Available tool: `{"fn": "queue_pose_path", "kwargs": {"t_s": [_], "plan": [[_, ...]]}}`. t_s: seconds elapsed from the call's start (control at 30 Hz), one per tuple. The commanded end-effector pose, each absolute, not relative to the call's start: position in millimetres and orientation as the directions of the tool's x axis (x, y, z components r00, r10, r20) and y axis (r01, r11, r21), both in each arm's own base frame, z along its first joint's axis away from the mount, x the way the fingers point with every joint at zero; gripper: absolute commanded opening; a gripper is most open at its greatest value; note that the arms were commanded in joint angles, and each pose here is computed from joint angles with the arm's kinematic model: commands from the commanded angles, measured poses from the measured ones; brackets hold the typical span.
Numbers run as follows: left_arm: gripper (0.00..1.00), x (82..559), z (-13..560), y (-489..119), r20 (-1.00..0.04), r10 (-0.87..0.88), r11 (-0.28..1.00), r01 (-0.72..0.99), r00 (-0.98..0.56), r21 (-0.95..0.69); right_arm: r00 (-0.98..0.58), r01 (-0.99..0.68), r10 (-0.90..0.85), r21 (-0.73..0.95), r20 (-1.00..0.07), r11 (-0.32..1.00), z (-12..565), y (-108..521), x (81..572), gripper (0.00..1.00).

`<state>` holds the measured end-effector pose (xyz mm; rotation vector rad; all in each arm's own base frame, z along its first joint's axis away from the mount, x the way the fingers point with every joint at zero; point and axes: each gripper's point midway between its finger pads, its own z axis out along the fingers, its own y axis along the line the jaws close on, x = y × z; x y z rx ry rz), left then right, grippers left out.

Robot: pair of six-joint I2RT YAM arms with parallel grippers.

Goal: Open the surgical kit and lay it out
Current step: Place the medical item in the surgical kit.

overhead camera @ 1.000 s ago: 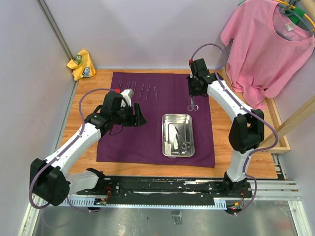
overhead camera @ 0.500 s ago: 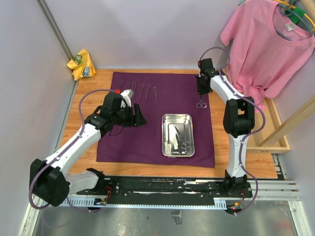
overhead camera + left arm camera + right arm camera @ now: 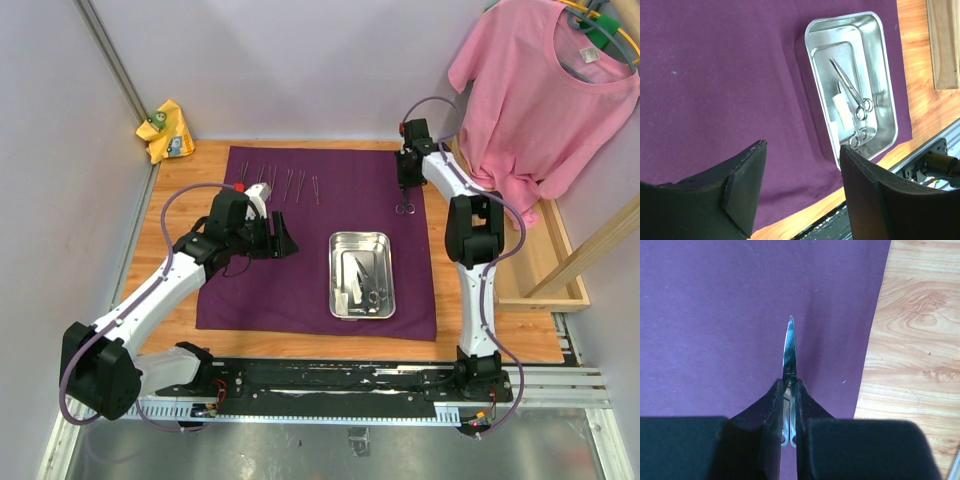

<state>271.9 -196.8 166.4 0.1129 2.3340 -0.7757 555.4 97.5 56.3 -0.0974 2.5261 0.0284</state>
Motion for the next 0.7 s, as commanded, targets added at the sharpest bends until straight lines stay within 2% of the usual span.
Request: {"fn": "queue_pose_path", "kwargs": {"t_s": [0.0, 0.37, 0.47, 0.57, 0.67], "plan": [[0.65, 275, 174, -203, -0.638, -0.126, 0.803, 0.300, -0.759, -0.515, -0.796, -0.042, -0.038, -0.007, -0.604, 0.999, 60, 87, 569, 0.01], [0.65, 279, 172, -203, -0.640, -0.124, 0.811, 0.295, -0.758, -0.506, -0.793, -0.030, -0.019, 0.008, -0.609, 1.000, 52, 85, 579, 0.01], [0.65, 281, 172, -203, -0.642, -0.122, 0.812, 0.296, -0.757, -0.503, -0.794, -0.022, -0.012, 0.010, -0.608, 1.000, 50, 83, 580, 0.06], [0.65, 282, 173, -203, -0.646, -0.120, 0.814, 0.298, -0.754, -0.499, -0.795, -0.019, -0.009, 0.010, -0.607, 1.000, 51, 81, 580, 0.19], [0.65, 284, 175, -204, -0.649, -0.119, 0.814, 0.301, -0.752, -0.497, -0.787, -0.020, -0.007, 0.014, -0.617, 1.000, 58, 82, 580, 0.24]]}}
